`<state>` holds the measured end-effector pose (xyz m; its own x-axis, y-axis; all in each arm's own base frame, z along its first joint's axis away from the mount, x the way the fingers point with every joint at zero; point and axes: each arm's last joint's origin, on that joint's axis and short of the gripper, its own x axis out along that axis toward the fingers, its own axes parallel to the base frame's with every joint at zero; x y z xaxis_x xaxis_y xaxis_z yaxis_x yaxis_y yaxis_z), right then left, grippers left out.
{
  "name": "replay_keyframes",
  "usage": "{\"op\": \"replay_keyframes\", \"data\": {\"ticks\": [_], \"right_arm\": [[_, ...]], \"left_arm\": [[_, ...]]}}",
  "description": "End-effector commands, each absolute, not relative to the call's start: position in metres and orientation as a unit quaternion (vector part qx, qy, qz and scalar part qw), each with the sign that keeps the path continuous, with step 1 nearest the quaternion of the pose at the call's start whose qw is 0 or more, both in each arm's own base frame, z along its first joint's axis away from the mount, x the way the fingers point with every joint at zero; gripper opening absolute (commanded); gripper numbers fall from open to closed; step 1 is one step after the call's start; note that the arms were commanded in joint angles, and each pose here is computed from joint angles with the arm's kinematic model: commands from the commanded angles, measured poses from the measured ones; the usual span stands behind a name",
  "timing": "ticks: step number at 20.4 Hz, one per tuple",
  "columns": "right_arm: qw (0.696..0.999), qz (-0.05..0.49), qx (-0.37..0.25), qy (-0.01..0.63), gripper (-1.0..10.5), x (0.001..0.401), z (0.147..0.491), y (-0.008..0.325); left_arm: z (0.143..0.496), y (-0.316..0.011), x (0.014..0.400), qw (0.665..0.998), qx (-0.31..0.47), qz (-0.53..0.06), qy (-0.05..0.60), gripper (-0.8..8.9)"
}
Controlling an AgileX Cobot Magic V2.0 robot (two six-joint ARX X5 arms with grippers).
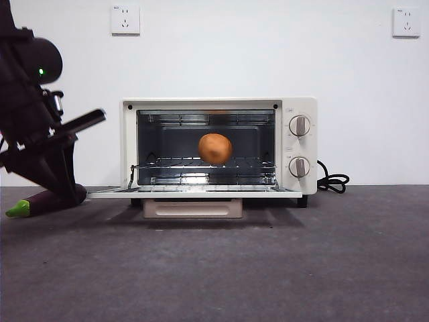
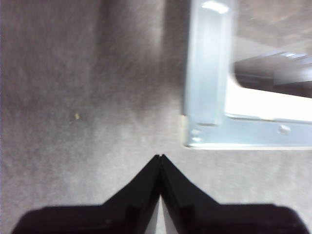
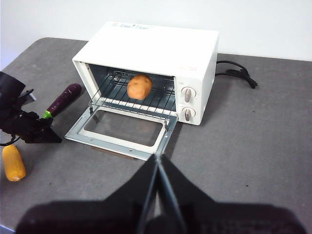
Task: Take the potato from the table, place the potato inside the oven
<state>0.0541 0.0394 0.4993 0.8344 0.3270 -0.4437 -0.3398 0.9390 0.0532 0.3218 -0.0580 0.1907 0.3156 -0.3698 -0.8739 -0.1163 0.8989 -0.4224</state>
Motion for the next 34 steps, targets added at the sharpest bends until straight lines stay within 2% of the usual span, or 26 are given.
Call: {"op": "replay_keyframes", "data": {"ticks": [1,11,19,34], "right_arm": [[0.955,0.170,-0.018,0.243,-0.1,0.056,0.496,0.041],[0.954,0.169,-0.020,0.248,-0.1,0.059,0.496,0.045],[0.954,0.169,-0.020,0.249,-0.1,0.059,0.496,0.045],[0.955,0.163,-0.021,0.247,-0.1,0.060,0.496,0.044]], "left_arm": [[0.176,-0.058,0.326,0.768,-0.224,-0.060,0.597,-0.06],[0.173,-0.061,0.337,0.763,-0.290,-0.073,0.574,-0.06],[0.174,-0.062,0.338,0.759,-0.306,-0.081,0.569,-0.06],[0.194,-0.067,0.349,0.754,-0.337,-0.147,0.544,-0.06]]}}
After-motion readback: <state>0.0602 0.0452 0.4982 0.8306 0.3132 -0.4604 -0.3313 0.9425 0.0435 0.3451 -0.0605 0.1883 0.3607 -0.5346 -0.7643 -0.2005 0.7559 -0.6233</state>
